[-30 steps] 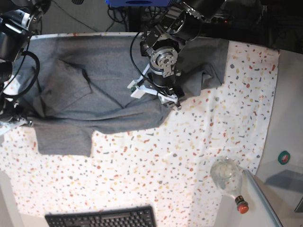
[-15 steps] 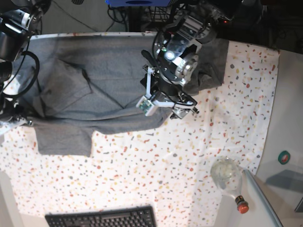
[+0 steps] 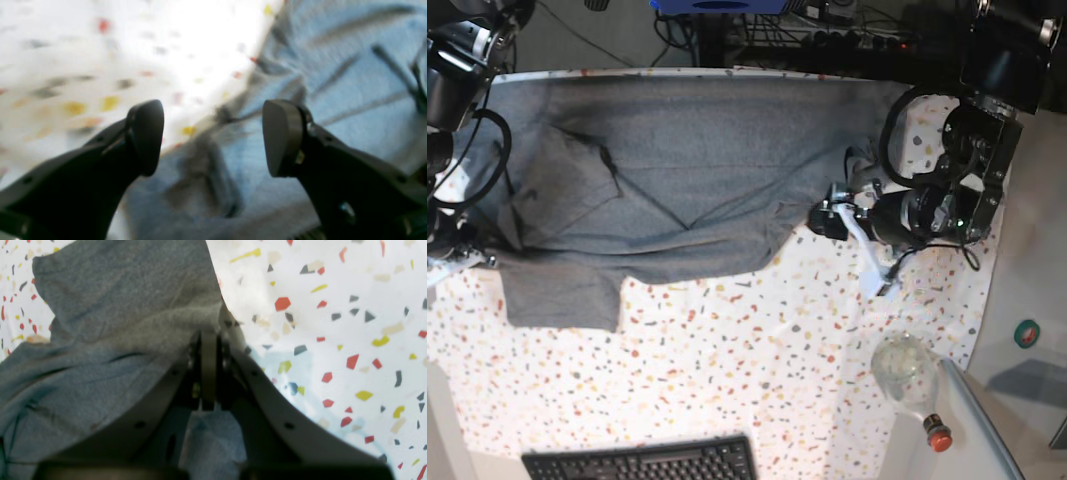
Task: Layout the t-shirt on the table in an organized manner, then fold the t-shirt properly
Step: 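Release the fold and grasp the shirt's side edge with the left gripper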
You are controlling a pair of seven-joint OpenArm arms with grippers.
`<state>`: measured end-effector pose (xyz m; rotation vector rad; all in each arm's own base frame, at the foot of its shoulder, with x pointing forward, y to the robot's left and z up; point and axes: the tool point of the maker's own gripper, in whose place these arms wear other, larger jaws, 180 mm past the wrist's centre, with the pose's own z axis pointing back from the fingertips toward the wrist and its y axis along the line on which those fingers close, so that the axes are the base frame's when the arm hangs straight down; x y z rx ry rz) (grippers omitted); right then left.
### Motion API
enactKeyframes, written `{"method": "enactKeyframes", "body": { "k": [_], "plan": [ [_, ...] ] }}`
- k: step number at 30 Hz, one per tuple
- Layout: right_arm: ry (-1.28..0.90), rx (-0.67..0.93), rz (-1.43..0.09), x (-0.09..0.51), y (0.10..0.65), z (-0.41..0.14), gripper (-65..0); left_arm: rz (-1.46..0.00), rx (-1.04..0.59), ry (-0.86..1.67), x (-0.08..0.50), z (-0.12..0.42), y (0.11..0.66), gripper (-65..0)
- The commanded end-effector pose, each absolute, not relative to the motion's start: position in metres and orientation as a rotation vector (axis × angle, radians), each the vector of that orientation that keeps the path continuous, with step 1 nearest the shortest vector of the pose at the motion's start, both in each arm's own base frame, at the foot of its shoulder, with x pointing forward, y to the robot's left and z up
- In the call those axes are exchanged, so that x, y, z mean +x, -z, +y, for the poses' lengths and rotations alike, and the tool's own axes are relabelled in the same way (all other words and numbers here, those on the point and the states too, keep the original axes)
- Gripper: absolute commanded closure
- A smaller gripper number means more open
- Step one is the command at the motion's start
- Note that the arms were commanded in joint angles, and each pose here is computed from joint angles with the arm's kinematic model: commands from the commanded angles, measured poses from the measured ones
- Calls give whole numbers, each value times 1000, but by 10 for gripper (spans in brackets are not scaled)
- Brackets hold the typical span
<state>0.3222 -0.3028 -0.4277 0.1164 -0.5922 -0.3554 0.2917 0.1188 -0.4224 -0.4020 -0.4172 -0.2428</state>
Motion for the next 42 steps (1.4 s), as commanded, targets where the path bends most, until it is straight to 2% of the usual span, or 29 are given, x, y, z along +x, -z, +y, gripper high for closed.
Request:
{"method": "enactKeyframes", "body": {
  "k": [1,12,42],
  "plan": [
    [350,94,-654,336,409,-315,0,-462,-428,278,303,110,407,-434],
    [350,88,-652,335,409,-317,0,-316,-398,199,284,127,454,-434],
    [351,93,-650,334,410,-315,0,-358,-429,237,287,110,440,-431]
  ]
}}
